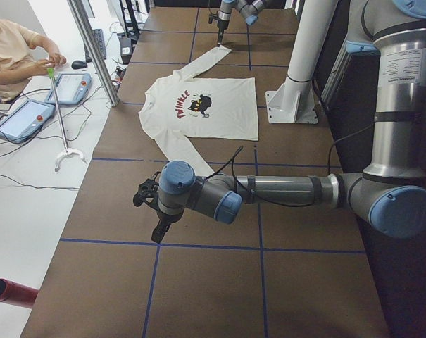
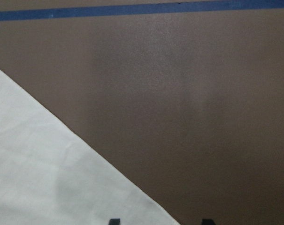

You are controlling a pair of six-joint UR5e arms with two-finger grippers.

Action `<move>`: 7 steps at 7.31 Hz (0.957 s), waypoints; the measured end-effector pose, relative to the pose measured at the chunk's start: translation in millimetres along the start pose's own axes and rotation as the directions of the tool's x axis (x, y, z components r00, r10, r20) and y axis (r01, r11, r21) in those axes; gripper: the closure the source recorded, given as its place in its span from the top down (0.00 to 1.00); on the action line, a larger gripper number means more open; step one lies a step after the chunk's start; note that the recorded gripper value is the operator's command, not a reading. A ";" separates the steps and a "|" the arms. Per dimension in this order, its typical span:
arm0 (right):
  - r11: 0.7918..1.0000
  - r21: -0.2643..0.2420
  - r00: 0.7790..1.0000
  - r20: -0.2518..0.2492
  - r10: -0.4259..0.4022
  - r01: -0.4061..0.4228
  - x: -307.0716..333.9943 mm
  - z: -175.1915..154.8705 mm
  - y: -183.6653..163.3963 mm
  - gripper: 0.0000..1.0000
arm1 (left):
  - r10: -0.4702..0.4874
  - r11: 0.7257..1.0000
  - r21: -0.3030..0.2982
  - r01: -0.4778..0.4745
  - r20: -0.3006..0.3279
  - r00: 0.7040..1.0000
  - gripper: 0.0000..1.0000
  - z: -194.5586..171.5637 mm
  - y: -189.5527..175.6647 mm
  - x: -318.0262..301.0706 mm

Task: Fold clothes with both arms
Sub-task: 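Lower the right gripper to the sleeve cuff nearest it and grasp it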

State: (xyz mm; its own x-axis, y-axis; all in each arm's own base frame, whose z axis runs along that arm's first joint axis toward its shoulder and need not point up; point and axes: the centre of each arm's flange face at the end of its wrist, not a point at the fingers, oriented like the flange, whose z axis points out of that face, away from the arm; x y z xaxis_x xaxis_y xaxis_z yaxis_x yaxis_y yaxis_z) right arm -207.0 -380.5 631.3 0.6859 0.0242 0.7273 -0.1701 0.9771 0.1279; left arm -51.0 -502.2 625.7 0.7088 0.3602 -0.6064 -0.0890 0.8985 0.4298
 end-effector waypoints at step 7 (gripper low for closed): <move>1.000 0.005 1.000 0.024 0.000 0.000 -14.9 -4.0 -5.8 0.00 | 0.002 1.000 0.002 -0.002 0.002 1.000 0.99 -1.1 0.3 0.9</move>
State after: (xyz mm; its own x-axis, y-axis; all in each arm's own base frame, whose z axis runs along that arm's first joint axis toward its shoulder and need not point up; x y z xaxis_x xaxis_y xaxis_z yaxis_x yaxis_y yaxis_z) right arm -213.3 -385.7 617.0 0.6688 0.0192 0.7432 -0.1736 0.9761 0.1309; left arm -51.1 -501.3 624.6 0.7098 0.3616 -0.6045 -0.0891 0.8974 0.4321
